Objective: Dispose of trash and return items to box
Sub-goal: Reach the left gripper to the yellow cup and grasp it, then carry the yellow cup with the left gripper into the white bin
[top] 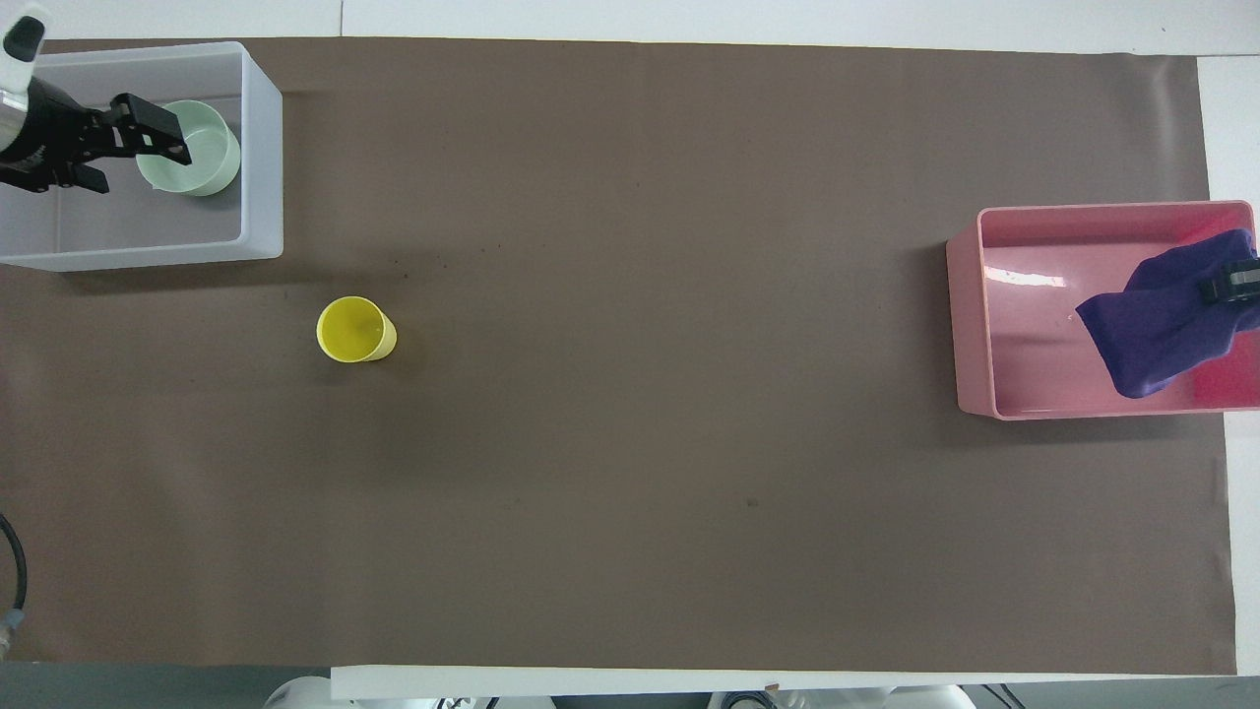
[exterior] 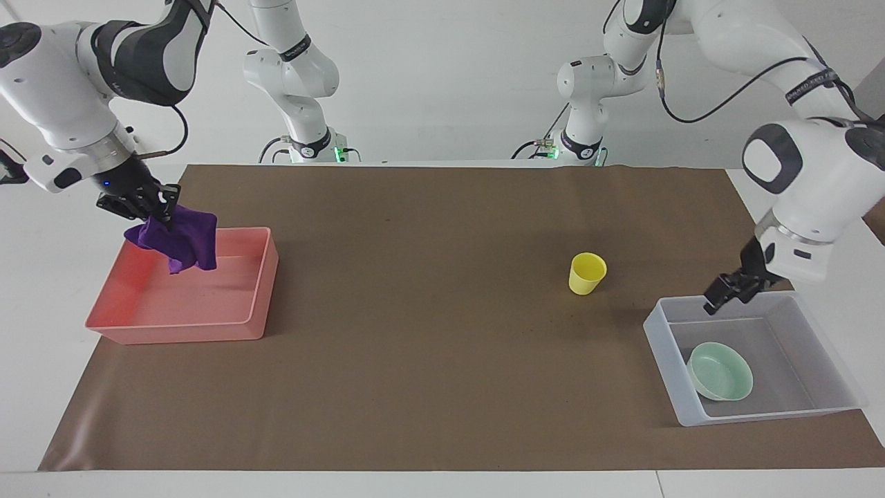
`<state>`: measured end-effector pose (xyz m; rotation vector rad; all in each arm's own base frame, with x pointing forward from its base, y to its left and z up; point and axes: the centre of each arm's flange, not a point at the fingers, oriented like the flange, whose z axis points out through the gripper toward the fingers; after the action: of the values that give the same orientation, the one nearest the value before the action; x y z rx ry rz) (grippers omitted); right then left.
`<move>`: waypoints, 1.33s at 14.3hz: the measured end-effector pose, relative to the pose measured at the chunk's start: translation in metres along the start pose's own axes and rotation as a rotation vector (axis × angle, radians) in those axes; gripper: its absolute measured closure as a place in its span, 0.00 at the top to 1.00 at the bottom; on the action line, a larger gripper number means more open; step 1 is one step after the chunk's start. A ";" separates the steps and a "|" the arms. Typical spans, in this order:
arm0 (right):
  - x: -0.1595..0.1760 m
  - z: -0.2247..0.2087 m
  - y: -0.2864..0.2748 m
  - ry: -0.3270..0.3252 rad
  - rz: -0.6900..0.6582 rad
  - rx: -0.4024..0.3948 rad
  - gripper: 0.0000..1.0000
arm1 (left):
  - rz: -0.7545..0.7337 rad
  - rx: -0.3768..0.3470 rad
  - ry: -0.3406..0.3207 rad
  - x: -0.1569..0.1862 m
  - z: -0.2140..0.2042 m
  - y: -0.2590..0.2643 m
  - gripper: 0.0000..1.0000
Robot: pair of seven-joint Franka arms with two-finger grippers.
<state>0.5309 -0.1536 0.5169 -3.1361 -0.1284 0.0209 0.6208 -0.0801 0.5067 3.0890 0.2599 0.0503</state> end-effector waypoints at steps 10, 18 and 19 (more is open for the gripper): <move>-0.001 0.128 -0.001 -0.037 -0.003 0.012 0.42 | 0.046 0.037 -0.044 -0.116 0.127 0.027 0.53; 0.028 0.055 -0.059 -0.045 -0.021 0.053 1.00 | 0.001 0.013 0.008 -0.119 0.131 0.035 0.04; 0.032 0.042 -0.075 -0.055 -0.020 0.055 1.00 | -0.019 0.002 0.028 -0.109 0.112 0.040 0.04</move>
<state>0.5558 -0.0758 0.4749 -3.0798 -0.1571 0.1080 0.5245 -0.1424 0.3934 3.0890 0.2905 0.0929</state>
